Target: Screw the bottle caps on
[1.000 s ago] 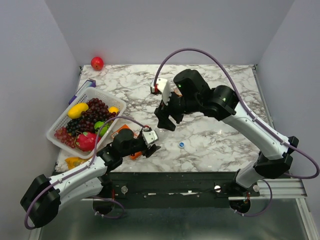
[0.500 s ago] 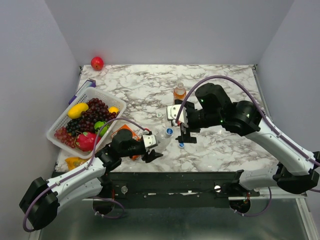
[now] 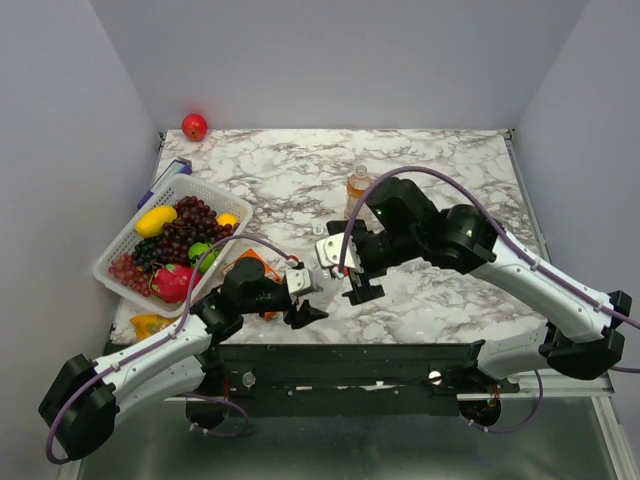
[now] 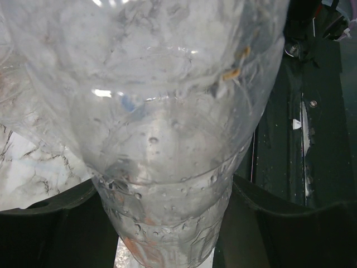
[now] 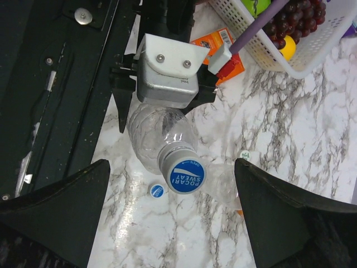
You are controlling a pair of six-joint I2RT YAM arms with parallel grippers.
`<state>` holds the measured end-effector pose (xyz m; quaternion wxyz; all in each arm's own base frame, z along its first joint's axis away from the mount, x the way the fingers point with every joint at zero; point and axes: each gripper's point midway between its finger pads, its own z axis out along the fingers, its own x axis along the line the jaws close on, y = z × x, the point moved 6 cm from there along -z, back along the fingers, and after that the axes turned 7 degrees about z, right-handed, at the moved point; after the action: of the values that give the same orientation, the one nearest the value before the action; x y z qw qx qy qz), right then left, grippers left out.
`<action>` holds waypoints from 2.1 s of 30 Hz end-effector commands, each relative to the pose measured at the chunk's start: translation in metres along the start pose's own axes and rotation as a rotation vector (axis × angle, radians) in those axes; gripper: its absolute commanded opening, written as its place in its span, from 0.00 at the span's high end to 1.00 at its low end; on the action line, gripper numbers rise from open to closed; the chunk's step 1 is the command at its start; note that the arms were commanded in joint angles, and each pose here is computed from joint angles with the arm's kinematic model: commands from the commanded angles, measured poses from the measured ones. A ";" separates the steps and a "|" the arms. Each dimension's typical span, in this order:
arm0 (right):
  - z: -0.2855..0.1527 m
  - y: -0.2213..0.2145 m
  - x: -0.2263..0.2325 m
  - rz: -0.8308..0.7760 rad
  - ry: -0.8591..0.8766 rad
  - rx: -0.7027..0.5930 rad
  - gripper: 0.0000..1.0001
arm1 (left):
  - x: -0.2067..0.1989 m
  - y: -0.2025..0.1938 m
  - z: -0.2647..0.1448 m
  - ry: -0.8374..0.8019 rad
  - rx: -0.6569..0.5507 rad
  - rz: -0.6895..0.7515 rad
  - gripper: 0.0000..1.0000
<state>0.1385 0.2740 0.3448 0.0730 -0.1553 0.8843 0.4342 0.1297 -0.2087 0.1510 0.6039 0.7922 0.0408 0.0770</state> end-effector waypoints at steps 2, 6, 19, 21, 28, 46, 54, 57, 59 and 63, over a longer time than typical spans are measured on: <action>0.009 -0.006 0.008 -0.044 0.047 0.025 0.00 | 0.004 0.019 0.000 -0.010 -0.059 -0.005 1.00; 0.010 -0.012 0.010 -0.057 0.051 0.051 0.00 | 0.007 0.021 -0.001 0.015 -0.073 -0.036 1.00; 0.012 -0.033 0.010 0.011 0.010 0.159 0.00 | 0.021 0.030 -0.008 0.090 -0.129 -0.074 1.00; 0.011 -0.036 0.011 0.039 0.002 0.180 0.00 | 0.023 0.030 -0.010 0.100 -0.134 -0.075 1.00; -0.004 -0.058 0.033 0.137 0.040 0.300 0.03 | 0.028 0.028 -0.014 0.135 -0.138 -0.085 1.00; -0.007 0.009 -0.019 0.094 -0.043 -0.064 0.00 | 0.023 0.015 -0.006 0.013 -0.050 -0.021 1.00; 0.014 0.009 -0.025 0.031 -0.007 -0.069 0.00 | 0.026 0.022 -0.005 -0.005 -0.050 -0.002 1.00; 0.015 0.002 -0.022 0.026 -0.003 -0.047 0.00 | 0.025 0.025 -0.005 -0.008 -0.053 -0.008 1.00; 0.014 -0.001 -0.019 0.029 -0.004 -0.036 0.00 | 0.027 0.026 -0.005 0.008 -0.056 -0.019 1.00; 0.011 -0.015 -0.010 0.054 0.002 0.011 0.01 | 0.031 0.030 -0.007 0.043 -0.078 -0.059 1.00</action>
<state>0.1598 0.2860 0.3322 0.0595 -0.1249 0.8892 0.4361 0.1533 -0.2032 0.1666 0.6151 0.7823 0.0677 0.0713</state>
